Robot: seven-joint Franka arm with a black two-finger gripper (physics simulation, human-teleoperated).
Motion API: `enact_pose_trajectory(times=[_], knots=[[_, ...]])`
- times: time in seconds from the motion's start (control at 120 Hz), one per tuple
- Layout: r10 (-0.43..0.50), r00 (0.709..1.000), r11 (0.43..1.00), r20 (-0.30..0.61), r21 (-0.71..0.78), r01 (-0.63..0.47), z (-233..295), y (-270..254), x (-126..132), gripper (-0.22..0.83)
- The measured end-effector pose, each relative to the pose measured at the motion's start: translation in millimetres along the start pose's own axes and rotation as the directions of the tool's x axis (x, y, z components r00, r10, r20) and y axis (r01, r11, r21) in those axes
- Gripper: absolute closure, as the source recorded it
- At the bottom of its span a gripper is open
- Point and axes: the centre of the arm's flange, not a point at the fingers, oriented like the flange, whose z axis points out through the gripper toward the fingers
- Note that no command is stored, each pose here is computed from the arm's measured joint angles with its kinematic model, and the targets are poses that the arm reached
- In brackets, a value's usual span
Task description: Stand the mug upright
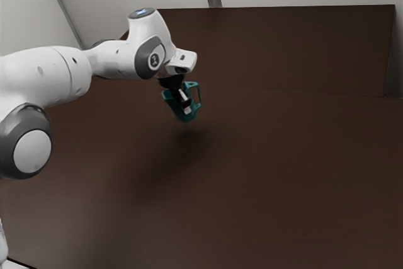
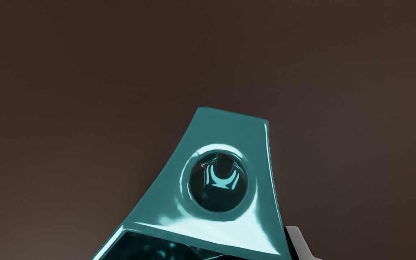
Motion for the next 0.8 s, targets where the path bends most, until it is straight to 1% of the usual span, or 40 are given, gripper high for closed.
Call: enact_pose_trajectory(times=[0.133,0.3,0.642,0.8], knots=[[0.008,1.000,1.000,0.002,0.008,-0.008,17.5,-12.8,-4.1,0.78],[0.041,0.999,0.999,0.020,0.024,-0.042,22.1,-19.8,-8.7,0.78],[0.086,0.988,0.996,0.126,-0.025,-0.084,50.9,-24.4,-22.5,0.78],[0.098,0.983,0.995,0.154,-0.043,-0.093,62.9,-25.1,-26.9,0.78]])
